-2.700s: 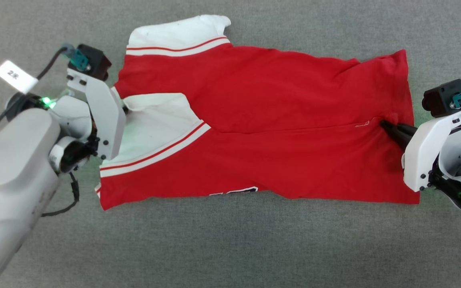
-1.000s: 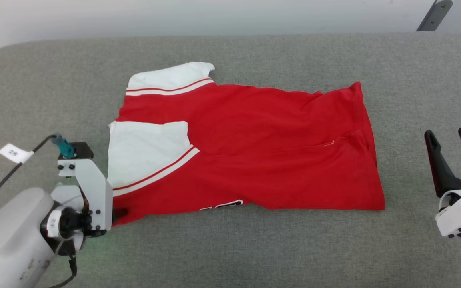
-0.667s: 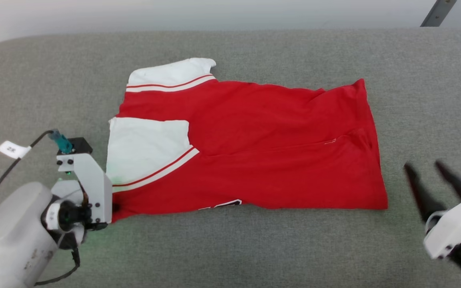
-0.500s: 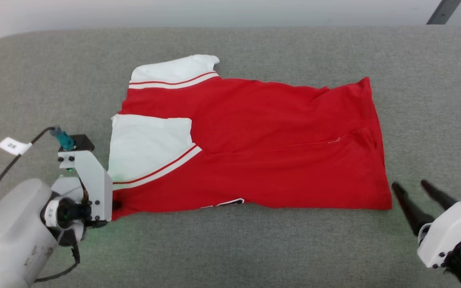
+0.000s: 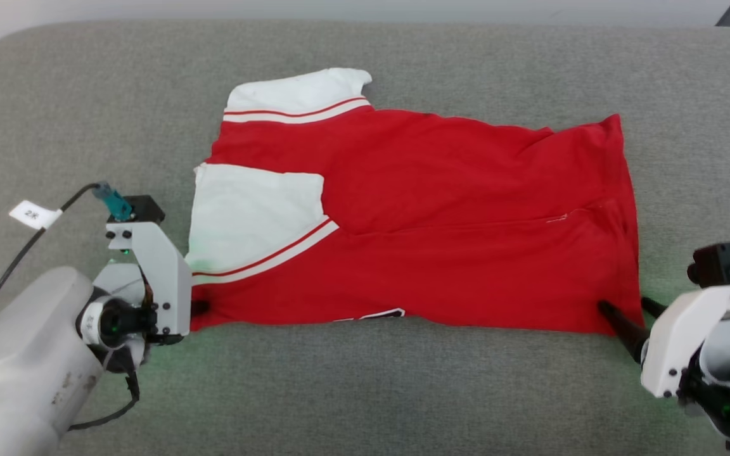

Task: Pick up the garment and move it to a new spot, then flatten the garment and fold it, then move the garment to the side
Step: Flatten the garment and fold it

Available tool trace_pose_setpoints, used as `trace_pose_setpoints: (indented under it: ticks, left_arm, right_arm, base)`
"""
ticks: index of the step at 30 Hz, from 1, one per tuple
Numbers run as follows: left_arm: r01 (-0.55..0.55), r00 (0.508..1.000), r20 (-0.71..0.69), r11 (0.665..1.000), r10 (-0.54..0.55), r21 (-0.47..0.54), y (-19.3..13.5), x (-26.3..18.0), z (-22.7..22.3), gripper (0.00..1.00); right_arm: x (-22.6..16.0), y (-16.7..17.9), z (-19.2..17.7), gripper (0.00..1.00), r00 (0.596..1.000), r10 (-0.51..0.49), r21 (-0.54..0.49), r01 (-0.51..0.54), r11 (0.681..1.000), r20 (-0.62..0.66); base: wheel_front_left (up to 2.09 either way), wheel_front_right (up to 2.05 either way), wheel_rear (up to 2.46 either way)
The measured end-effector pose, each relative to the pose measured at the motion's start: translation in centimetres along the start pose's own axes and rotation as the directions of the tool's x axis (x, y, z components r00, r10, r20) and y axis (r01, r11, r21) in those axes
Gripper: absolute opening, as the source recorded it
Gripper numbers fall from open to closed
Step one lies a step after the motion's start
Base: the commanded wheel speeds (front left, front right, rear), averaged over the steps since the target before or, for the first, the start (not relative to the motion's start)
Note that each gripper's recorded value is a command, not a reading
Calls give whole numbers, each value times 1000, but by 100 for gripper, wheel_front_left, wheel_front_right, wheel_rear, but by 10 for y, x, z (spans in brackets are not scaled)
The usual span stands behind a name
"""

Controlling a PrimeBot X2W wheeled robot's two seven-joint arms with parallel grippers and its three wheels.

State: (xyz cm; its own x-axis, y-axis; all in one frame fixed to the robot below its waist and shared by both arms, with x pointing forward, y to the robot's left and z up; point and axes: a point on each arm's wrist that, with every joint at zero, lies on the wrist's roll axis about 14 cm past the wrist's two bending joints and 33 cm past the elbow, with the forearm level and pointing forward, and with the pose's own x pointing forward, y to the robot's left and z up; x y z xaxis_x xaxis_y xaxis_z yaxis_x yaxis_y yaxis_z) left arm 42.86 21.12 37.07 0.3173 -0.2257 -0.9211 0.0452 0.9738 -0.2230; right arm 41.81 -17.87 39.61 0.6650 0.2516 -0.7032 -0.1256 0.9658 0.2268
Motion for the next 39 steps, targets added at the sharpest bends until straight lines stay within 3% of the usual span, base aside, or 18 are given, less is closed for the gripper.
trace_pose_setpoints:
  ticks: [3, 4, 5, 16, 39]
  left_arm:
    - [1, 1000, 6, 1000, -1, -1, 1, 1, 1, 0]
    - [3, 1000, 6, 1000, -3, 0, 1, 1, 0, 0]
    - [4, 1000, 7, 1000, -4, 2, 1, 2, 0, 0]
    - [8, 999, 31, 1000, -7, -8, 4, -6, 1, 0]
    - [-40, 999, 4, 996, 40, 78, -1, -54, -39, 0]
  right_arm:
    - [11, -1, -2, 97, 999, -1, 0, 1, 1000, -43]
    - [14, 0, -3, 45, 999, 1, 1, -1, 1000, -53]
    - [17, -1, -4, 0, 998, 0, 4, 0, 1000, -65]
    - [21, -6, 4, 0, 997, -6, -7, 6, 1000, -72]
    - [-36, -16, -22, 0, 981, -17, -86, 0, 996, -194]
  base:
    - [0, 0, 0]
    - [0, 0, 0]
    - [0, 0, 0]
    - [0, 0, 0]
    - [0, 0, 0]
